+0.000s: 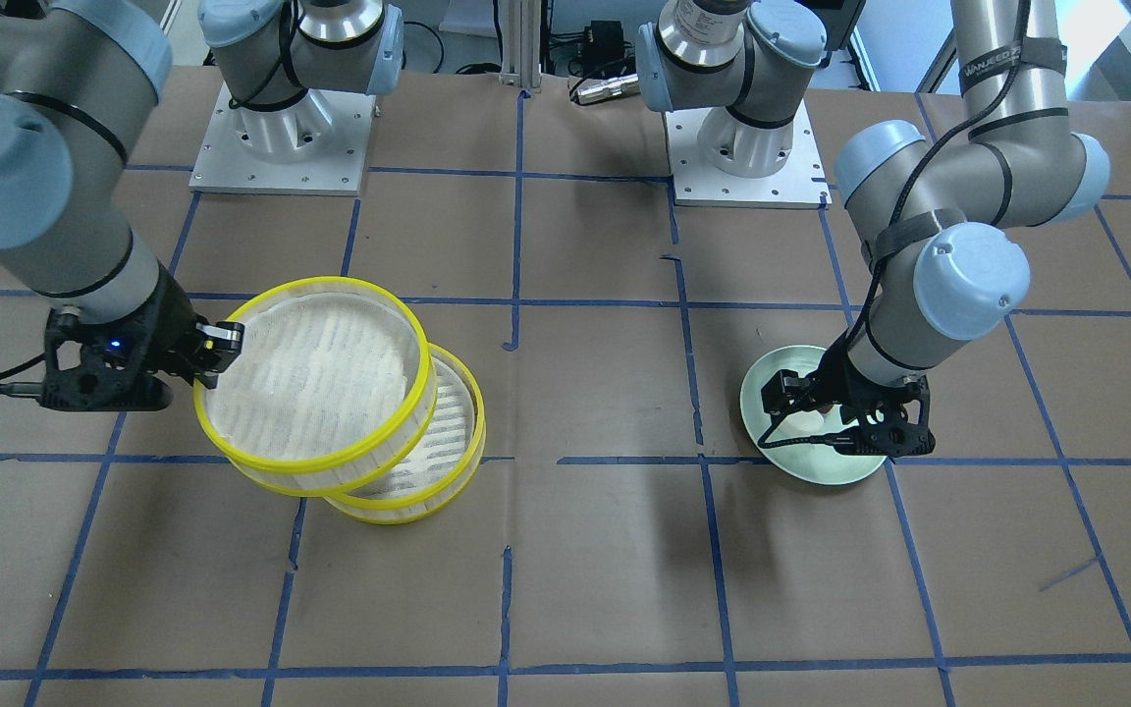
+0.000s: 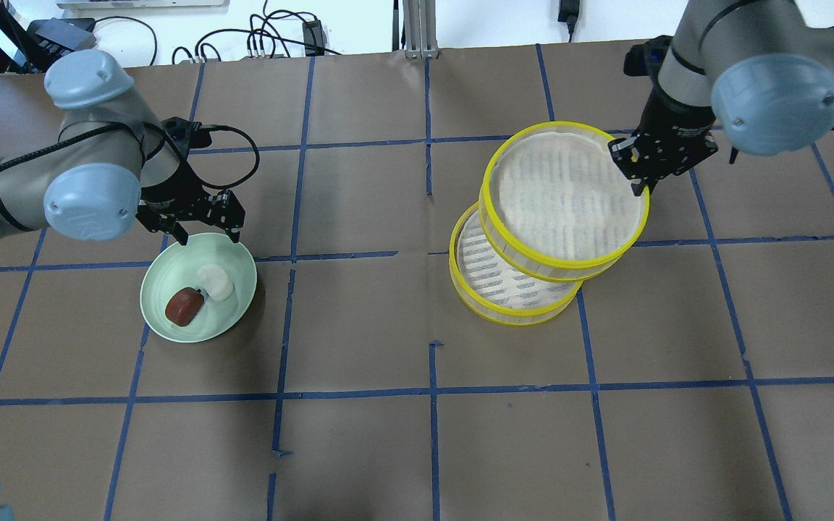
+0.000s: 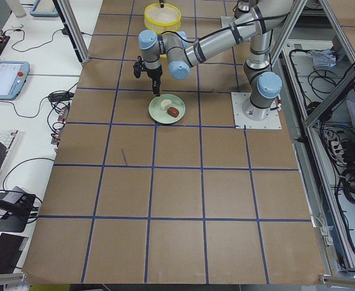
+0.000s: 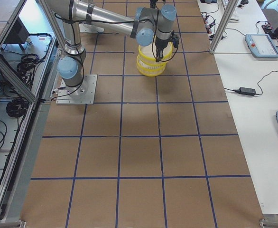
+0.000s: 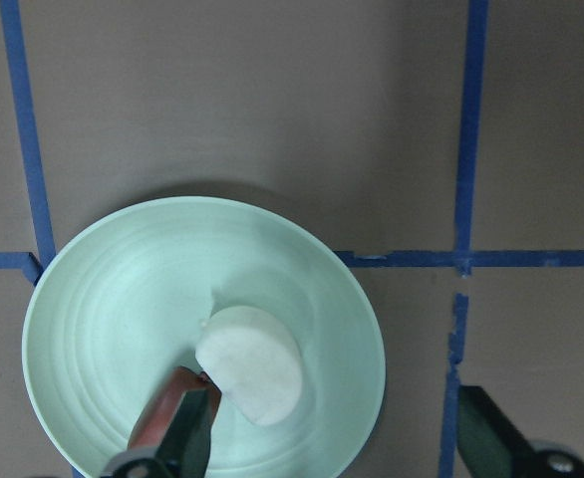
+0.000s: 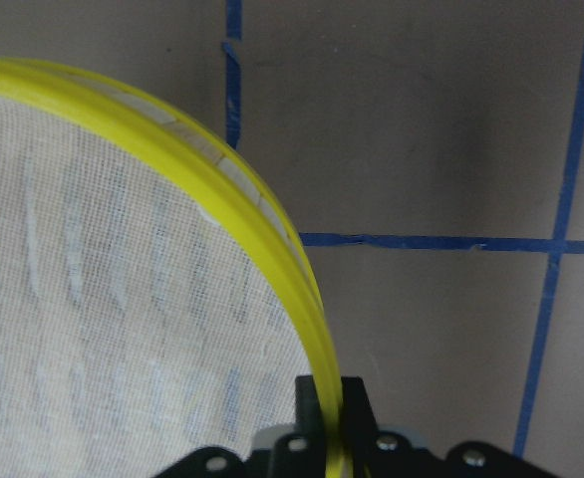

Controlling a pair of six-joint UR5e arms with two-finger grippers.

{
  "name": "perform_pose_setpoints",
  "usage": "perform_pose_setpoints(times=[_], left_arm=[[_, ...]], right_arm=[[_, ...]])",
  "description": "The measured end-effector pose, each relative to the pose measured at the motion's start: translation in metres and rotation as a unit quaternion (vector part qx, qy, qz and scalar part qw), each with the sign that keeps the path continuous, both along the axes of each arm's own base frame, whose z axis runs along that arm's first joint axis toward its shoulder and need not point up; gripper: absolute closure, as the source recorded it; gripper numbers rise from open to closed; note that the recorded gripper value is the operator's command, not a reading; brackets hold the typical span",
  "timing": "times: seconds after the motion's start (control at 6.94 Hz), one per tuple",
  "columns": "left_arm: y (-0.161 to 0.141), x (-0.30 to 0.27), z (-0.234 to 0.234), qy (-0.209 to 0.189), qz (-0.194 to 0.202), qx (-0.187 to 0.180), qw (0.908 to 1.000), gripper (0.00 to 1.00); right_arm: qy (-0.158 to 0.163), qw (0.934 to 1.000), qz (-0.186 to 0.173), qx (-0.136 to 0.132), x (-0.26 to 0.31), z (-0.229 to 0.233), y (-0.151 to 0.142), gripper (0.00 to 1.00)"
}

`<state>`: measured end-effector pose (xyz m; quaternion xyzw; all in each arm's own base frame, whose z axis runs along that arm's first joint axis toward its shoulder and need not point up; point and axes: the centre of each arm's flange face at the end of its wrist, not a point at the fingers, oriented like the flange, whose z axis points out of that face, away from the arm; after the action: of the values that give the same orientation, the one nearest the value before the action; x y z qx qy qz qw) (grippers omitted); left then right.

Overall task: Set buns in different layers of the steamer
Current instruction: 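Lift the top tier with the right gripper while the left descends to the bun, then grasp the white bun with the left gripper and lift it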

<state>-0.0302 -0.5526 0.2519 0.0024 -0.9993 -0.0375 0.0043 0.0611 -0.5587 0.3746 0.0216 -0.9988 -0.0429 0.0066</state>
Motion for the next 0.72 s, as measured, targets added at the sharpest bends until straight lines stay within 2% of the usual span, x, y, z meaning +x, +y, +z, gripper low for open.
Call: perform_pose_setpoints(times=[0.29, 0.58, 0.72], left_arm=[[0.009, 0.008, -0.039, -0.011, -0.001, 0.009, 0.9999, 0.41], [0.011, 0.013, -0.052, -0.035, 0.002, 0.023, 0.9991, 0.67], [0.011, 0.013, -0.055, -0.034, 0.005, 0.026, 0.9991, 0.77]], right_arm=[[0.007, 0.9997, 0.022, 0.001, -0.031, 0.023, 0.006, 0.93], [0.011, 0.9995, 0.03, 0.001, -0.036, 0.027, 0.007, 0.92], [0.011, 0.9995, 0.031, 0.001, -0.036, 0.027, 0.007, 0.92]])
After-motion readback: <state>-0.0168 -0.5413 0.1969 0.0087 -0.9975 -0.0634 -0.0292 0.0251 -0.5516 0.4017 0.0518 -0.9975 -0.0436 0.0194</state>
